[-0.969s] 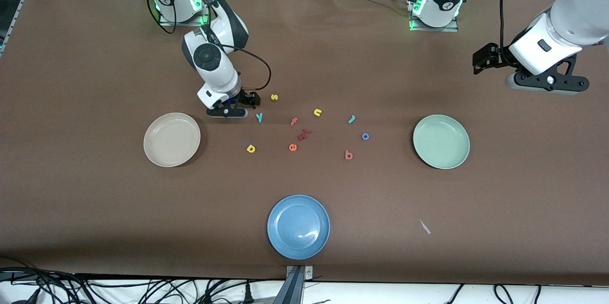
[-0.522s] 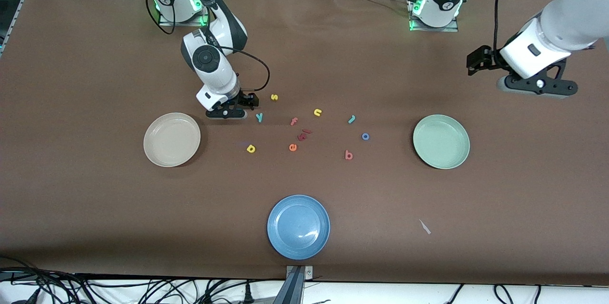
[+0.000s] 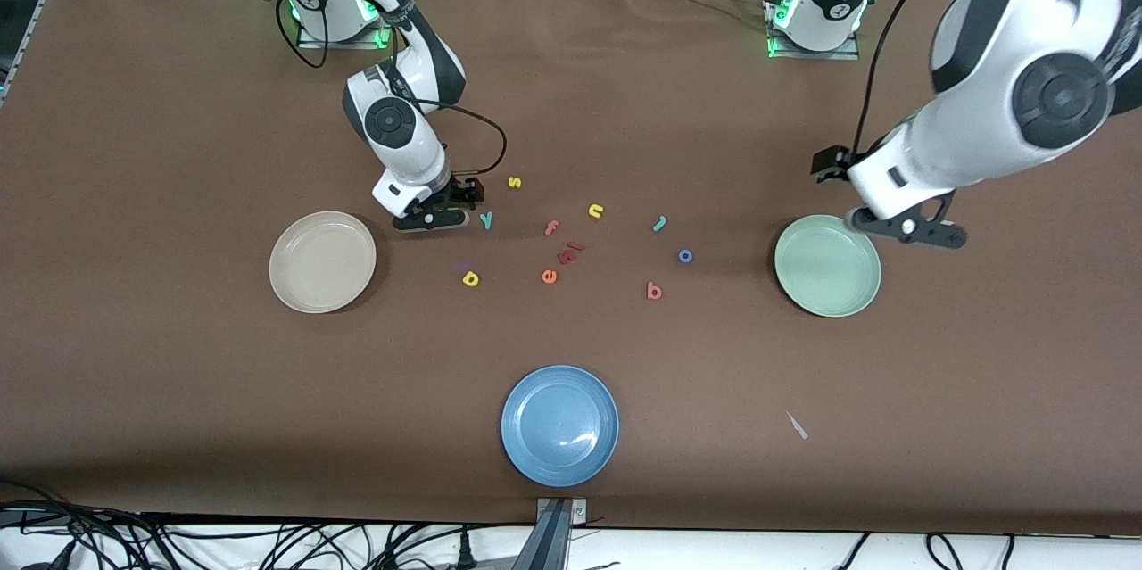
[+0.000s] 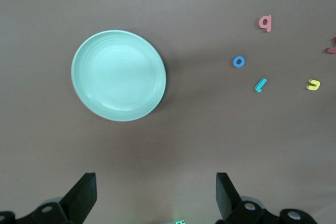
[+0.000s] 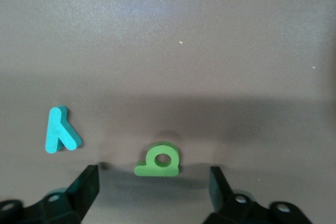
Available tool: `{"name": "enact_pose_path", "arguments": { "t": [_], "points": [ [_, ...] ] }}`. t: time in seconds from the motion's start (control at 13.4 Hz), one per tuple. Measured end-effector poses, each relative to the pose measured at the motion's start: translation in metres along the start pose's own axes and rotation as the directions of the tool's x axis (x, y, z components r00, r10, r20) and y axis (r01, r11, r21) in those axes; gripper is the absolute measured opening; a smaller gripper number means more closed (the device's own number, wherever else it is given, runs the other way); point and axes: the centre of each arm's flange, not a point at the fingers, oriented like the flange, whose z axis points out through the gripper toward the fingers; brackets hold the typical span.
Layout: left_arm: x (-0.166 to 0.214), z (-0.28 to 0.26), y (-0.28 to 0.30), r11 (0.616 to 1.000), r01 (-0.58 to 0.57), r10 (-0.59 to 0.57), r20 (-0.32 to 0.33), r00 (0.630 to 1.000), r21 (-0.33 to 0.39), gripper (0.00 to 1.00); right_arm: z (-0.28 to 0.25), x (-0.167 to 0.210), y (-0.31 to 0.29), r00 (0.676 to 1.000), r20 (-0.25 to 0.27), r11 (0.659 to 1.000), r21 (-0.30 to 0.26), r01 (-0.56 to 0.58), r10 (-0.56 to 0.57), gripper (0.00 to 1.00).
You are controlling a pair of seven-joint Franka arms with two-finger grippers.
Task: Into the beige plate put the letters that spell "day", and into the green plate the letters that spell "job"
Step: 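Grasp the green a with the right gripper while the left gripper reaches the blue o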
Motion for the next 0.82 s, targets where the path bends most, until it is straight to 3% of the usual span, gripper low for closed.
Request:
{"name": "enact_pose_path", "arguments": {
  "t": [0.07, 0.15, 0.22, 0.37, 0.6, 0.82],
  "points": [
    [0.009, 0.010, 0.003, 1.000, -0.006, 0.006, -0.003, 1.000, -0.003, 1.00, 0.000, 0.001, 0.001, 1.000, 0.000, 1.000, 0.000, 0.016, -0.016, 0.77],
    [0.017, 0.020, 0.004, 1.000, -0.008, 0.008, -0.007, 1.000, -0.007, 1.00, 0.000, 0.001, 0.002, 1.000, -0.001, 1.000, 0.000, 0.022, -0.022, 0.77],
    [0.025, 0.030, 0.006, 1.000, -0.012, 0.012, -0.008, 1.000, -0.011, 1.00, 0.000, 0.002, 0.003, 1.000, -0.002, 1.000, -0.001, 0.026, -0.026, 0.70],
    [0.039, 0.050, 0.020, 0.999, -0.035, 0.035, -0.004, 0.999, -0.016, 1.00, -0.004, 0.005, 0.004, 1.000, -0.009, 1.000, 0.002, 0.029, -0.029, 0.48],
    [0.052, 0.077, 0.040, 0.998, -0.057, 0.057, -0.020, 0.998, -0.019, 0.99, -0.007, 0.005, 0.002, 0.999, -0.012, 0.999, 0.004, 0.033, -0.033, 0.37],
    [0.060, 0.110, 0.061, 0.999, -0.027, 0.025, -0.072, 0.997, -0.024, 0.98, -0.006, 0.004, 0.002, 0.999, -0.010, 0.999, 0.003, 0.035, -0.035, 0.37]
  ]
}}
